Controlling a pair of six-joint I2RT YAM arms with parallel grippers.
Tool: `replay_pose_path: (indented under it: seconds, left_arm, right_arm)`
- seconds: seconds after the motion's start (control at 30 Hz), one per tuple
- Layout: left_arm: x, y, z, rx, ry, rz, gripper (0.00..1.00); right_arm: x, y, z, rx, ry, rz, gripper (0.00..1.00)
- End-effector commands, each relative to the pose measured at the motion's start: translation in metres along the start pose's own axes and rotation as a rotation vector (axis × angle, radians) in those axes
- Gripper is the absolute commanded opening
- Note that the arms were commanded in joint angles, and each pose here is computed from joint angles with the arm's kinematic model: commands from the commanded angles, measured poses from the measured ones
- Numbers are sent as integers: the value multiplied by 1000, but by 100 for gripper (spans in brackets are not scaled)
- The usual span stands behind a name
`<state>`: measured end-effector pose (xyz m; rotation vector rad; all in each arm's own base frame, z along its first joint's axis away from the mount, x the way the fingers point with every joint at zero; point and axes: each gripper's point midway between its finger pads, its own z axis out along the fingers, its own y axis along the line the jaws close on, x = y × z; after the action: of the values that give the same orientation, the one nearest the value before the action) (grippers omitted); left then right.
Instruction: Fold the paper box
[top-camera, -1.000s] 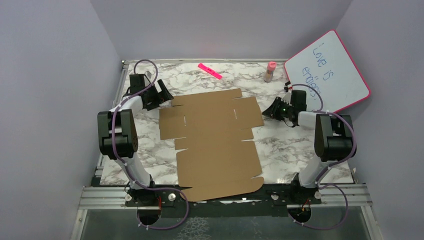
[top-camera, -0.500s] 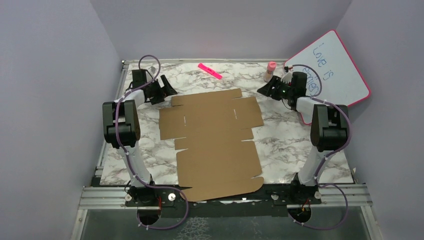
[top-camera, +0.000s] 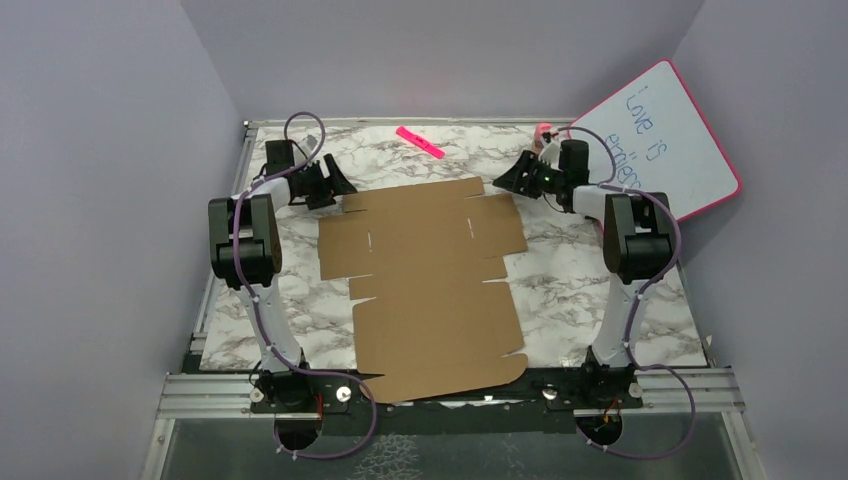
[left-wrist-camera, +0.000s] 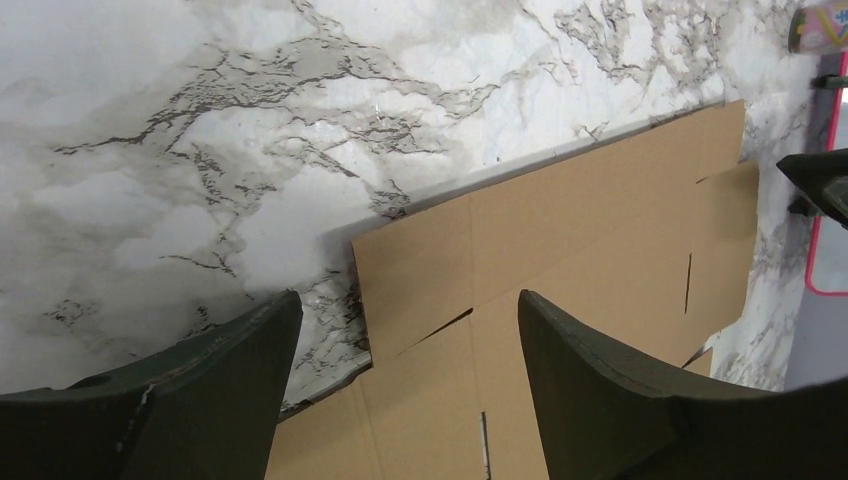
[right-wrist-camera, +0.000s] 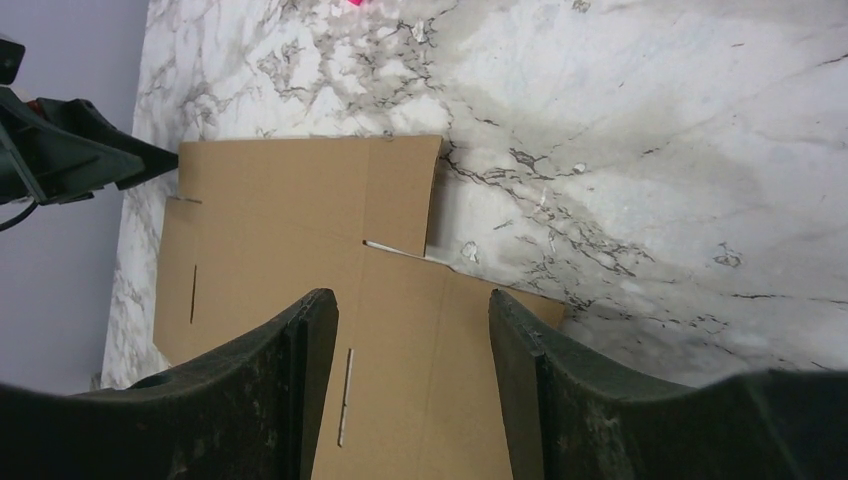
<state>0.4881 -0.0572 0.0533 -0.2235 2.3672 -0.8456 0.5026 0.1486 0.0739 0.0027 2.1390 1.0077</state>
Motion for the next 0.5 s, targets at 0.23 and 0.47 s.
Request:
replay_pose_path:
  seconds: [0.23,0.47]
  left_arm:
    - [42,-16,29,79,146,12,68]
    - [61,-52,43,119,191,69,67]
  right_arm:
    - [22,68,43,-123,19,-49,63]
    - [37,84,46,-140,32,-42,63]
